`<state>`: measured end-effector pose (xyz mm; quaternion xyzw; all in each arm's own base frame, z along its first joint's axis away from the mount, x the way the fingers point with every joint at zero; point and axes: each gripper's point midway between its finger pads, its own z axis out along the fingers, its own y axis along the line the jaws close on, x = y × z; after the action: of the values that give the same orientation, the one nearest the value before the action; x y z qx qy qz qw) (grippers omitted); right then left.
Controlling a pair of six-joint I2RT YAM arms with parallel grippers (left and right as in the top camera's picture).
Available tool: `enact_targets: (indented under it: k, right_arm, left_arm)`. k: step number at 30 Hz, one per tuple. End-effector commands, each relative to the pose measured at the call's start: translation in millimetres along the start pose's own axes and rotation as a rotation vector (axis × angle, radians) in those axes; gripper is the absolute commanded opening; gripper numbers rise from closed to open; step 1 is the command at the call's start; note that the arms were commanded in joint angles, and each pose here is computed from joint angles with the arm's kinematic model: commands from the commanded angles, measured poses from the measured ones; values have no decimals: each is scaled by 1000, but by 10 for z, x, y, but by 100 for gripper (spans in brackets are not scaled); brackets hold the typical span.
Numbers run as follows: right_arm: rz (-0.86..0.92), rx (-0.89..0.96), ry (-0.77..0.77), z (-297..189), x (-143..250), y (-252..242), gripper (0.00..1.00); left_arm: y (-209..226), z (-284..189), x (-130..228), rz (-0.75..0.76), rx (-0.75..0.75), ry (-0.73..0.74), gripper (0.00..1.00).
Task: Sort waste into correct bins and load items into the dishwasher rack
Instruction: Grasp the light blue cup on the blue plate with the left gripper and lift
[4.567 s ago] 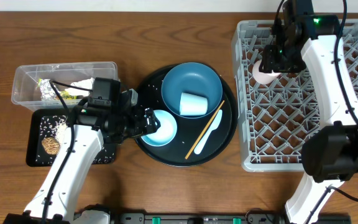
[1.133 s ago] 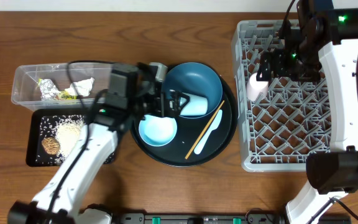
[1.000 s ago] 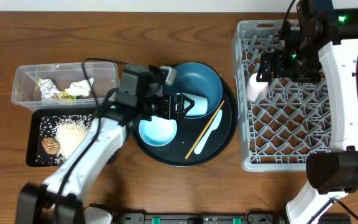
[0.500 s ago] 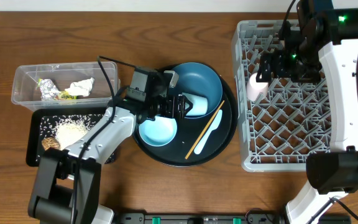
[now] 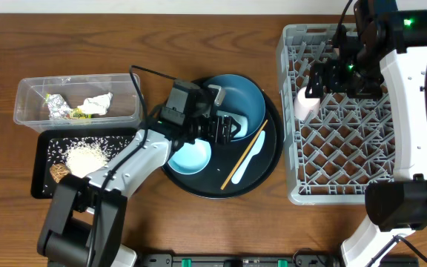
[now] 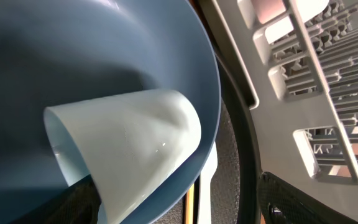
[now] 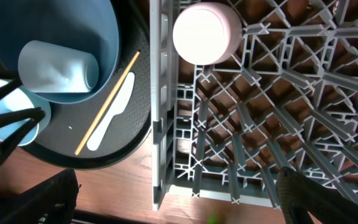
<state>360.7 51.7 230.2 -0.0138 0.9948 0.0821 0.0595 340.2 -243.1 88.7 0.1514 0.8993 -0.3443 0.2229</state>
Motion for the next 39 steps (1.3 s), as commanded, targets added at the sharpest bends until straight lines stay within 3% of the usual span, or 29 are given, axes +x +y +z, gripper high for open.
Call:
enact_targets:
  k: [1,5,12,16,20,25,29,39]
  right_arm:
    - [-1,-4,-23,-69,-17,-15,96]
    - [-1,-4,-23,-69,-17,-15,96]
    - [-1,-4,-23,-69,-18,-15,96]
    - [-1,-4,-23,-69,-17,-15,96]
    - [-1,-4,-22,-69,-16,-15,96]
    - [-1,-4,-19,-68,-7,-15,96]
    - [0,-4,-15,-68,2,-16,96]
    - [-1,-22,-14,-69,5,16,98]
  left_arm:
    - [113,88,49,6,-38,20,80]
    - [195,180,139,-13,-46,52,79]
    - [169,188,33,-30,-35,11,61]
    - [141,179,-39,-56,-26,-17,55]
    - [131,175,-49,-53,-22,-20,31]
    - [131,175,-47,-53,-22,-19,29]
    - [126,169,-54,-52,-21,-22,6]
    - [-271,-299,-485,47,29,-188,6]
